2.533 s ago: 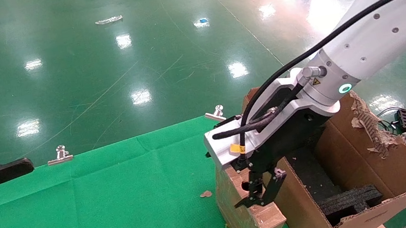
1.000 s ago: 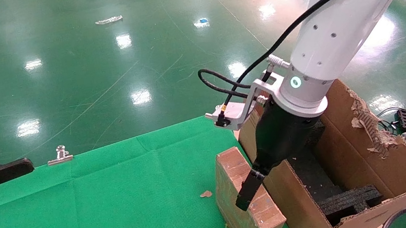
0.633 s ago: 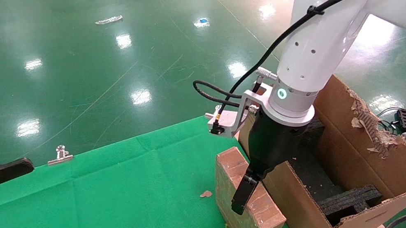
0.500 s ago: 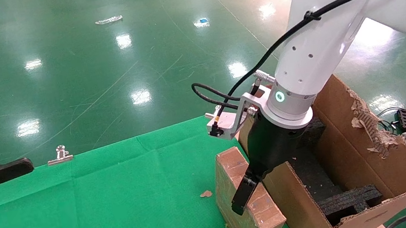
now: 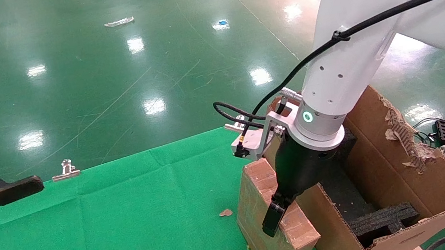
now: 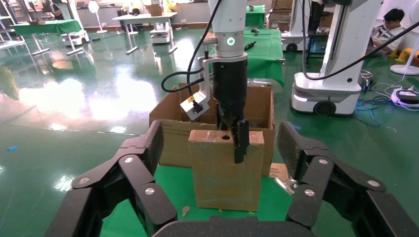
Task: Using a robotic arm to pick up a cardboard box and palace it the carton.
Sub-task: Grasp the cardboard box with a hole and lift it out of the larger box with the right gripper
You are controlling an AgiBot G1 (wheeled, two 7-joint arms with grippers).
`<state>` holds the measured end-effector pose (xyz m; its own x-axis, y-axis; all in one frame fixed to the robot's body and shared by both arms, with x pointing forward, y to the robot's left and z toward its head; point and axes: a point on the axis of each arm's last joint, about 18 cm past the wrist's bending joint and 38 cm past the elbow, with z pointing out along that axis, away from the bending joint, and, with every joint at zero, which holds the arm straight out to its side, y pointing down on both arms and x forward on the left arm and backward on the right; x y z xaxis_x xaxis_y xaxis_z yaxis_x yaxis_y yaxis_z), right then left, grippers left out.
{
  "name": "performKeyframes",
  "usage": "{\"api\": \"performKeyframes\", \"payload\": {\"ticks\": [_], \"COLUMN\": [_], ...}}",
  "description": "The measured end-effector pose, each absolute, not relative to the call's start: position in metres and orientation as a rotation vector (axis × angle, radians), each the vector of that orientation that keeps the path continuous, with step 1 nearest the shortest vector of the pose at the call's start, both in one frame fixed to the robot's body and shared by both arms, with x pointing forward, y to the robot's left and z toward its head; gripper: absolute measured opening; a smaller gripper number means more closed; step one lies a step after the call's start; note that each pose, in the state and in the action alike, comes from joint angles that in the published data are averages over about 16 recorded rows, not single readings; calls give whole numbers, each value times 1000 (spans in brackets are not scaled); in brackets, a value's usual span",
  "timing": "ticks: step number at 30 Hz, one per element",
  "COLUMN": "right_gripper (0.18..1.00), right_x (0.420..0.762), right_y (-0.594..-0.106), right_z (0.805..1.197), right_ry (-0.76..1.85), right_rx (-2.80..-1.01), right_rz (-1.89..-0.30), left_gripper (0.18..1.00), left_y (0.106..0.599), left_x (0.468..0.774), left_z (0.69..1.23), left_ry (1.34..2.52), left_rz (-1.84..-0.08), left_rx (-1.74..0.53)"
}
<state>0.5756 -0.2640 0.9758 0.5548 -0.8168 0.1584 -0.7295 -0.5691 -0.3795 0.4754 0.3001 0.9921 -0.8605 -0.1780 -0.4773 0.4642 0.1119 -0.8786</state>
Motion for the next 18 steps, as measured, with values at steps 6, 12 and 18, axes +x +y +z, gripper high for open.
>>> {"api": "performKeyframes", "payload": {"ticks": [6, 12, 18], "right_gripper": [724, 585, 456], "right_x": [574, 573, 568], "right_y": [-266, -270, -282], "right_z": [975, 986, 1023], "right_ry": [1279, 1218, 1081], "right_rx": [-2514, -2472, -2348], "right_rz": [-468, -488, -563], "left_gripper": [817, 690, 553], "left_y": [300, 300, 300], "left_x": [475, 475, 475], "left_z": [992, 992, 992], "left_ry": [1925, 1925, 1925], "left_rz": [-1799, -1799, -1799], "left_rx": [277, 277, 277]}}
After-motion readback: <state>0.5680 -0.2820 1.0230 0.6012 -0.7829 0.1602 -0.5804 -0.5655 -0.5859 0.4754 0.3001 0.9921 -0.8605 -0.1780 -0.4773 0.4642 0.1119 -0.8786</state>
